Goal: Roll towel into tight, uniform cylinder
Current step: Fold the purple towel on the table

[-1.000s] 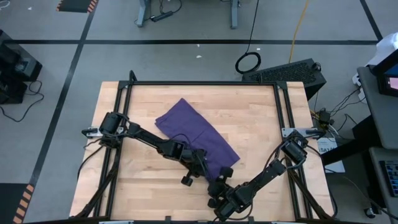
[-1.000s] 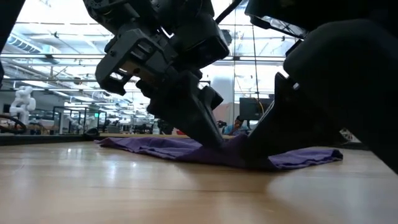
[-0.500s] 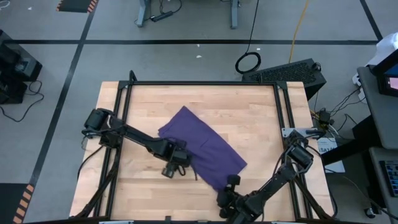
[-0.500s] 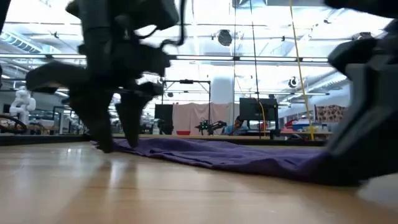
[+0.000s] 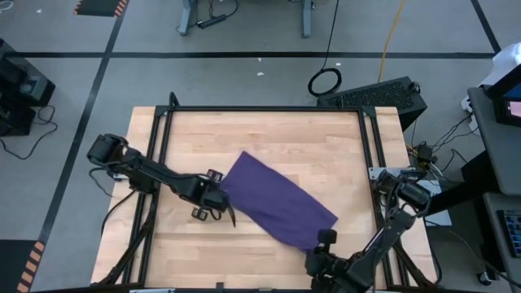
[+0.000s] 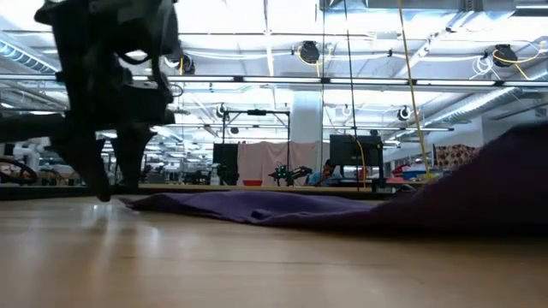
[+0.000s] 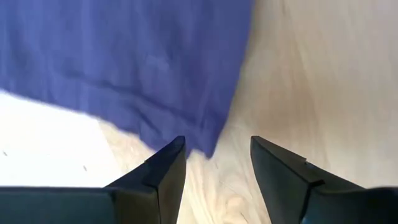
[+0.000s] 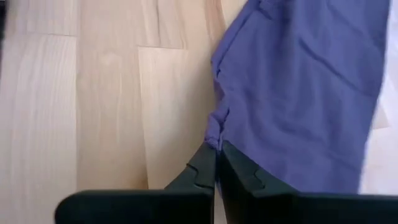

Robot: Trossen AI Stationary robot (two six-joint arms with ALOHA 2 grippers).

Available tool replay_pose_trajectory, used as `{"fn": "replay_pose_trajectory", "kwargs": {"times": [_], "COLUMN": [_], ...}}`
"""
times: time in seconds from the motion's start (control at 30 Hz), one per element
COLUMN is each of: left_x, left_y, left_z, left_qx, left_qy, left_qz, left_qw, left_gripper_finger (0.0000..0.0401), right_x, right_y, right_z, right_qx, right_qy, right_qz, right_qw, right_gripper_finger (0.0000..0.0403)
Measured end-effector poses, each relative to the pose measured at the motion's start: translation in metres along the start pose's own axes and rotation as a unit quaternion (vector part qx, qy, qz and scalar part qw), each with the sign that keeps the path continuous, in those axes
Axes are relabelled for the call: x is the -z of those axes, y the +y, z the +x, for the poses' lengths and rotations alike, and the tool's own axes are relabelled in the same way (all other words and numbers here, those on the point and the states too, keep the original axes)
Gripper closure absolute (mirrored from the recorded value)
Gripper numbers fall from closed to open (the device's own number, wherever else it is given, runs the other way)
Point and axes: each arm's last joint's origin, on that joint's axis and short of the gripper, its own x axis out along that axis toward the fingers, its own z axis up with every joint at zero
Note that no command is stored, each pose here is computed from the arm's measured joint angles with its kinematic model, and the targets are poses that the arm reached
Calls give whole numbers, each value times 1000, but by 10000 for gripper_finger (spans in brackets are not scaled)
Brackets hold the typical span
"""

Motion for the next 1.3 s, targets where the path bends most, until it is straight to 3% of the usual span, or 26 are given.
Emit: {"fn": "replay_pose_trajectory", "kwargs": {"times": [0.2,0.33,0.47,0.67,0.93,1.07,1.17,1.3], "left_x": [5,4,5,7,11,15,19,23], "left_y": [0,0,2,16,38,46,46,31], "left_z": [-5,-3,5,12,25,31,31,20], "left_qx": [-6,-12,-18,5,54,96,139,187], "left_qy": [-73,-101,-101,-90,-84,-80,-66,-40], "left_qz": [-20,9,41,26,2,-21,-68,-119], "left_qw": [997,995,994,996,995,992,986,974], "left_gripper_finger": [218,218,218,226,284,341,389,392], "right_x": [1,2,0,-1,-1,0,-1,-4], "right_y": [-9,-14,-18,-19,-19,-20,-20,-17], "right_z": [-11,-18,-23,-24,-24,-24,-22,-15], "right_qx": [9,16,13,13,12,19,42,56], "right_qy": [8,13,9,8,7,6,-26,-53], "right_qz": [-16,-27,-26,-18,-11,-23,-34,-29], "right_qw": [1000,999,1000,1000,1000,1000,998,997], "right_gripper_finger": [403,403,403,402,402,402,402,402]}}
